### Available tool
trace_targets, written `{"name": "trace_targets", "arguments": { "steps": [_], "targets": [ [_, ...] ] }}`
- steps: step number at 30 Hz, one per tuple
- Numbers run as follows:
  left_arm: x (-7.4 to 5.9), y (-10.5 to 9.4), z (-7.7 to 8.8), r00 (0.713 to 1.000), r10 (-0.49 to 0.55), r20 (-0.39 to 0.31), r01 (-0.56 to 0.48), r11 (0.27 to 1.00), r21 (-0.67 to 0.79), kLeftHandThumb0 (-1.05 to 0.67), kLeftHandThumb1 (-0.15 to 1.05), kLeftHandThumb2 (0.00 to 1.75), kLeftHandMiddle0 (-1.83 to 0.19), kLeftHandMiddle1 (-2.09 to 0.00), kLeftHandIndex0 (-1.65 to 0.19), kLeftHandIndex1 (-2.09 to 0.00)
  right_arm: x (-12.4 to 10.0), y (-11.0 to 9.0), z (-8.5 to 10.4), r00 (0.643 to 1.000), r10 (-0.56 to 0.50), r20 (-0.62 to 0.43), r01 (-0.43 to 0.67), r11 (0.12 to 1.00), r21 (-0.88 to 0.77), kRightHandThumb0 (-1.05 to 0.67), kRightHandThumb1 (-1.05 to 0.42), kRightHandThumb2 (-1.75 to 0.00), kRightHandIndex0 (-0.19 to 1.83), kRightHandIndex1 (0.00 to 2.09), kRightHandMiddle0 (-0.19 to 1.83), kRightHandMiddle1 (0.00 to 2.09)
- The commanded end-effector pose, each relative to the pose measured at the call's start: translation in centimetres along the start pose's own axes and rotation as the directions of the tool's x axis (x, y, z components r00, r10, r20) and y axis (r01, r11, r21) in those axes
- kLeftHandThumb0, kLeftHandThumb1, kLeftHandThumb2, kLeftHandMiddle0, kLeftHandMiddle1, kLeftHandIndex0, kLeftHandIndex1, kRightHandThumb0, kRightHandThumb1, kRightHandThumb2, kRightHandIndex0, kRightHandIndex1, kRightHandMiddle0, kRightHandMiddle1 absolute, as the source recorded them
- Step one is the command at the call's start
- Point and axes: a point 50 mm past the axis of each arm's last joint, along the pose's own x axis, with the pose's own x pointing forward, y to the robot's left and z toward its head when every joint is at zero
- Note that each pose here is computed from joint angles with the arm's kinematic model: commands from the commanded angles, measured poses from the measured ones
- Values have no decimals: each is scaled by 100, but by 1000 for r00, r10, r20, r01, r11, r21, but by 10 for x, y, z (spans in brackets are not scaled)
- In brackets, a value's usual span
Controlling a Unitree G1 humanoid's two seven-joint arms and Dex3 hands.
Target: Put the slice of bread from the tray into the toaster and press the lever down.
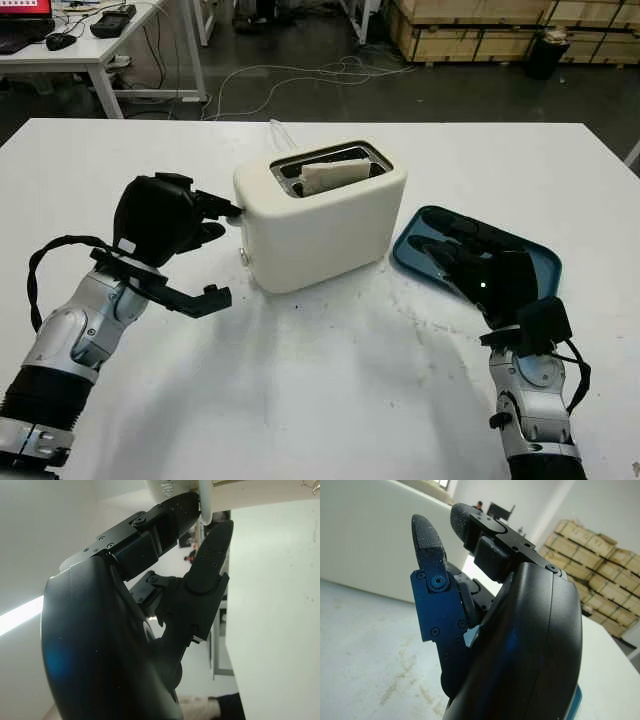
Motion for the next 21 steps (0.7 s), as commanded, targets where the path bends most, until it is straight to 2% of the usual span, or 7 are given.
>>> {"name": "trace_targets", "arguments": {
  "steps": [1, 10, 21],
  "targets": [
    [1, -3, 3, 1000, -3, 17, 3, 1000, -7, -29, 84, 3, -104, -137, -132, -7, 2, 0, 2, 1000, -6, 7, 6, 1000, 7, -45, -92, -2, 104, 1, 97, 0],
    [2, -5, 5, 1000, -3, 21, 3, 1000, -18, -38, 92, 8, -103, -140, -132, -7, 1, 1, 2, 1000, -6, 6, 6, 1000, 16, -43, -92, -1, 104, 1, 97, 0],
    [2, -5, 5, 1000, 1, 23, 0, 1000, -26, -33, 92, 7, -100, -142, -137, -11, 0, 1, 1, 1000, -7, 6, 7, 1000, 19, -40, -92, -1, 104, 1, 97, 0]
  ]
}}
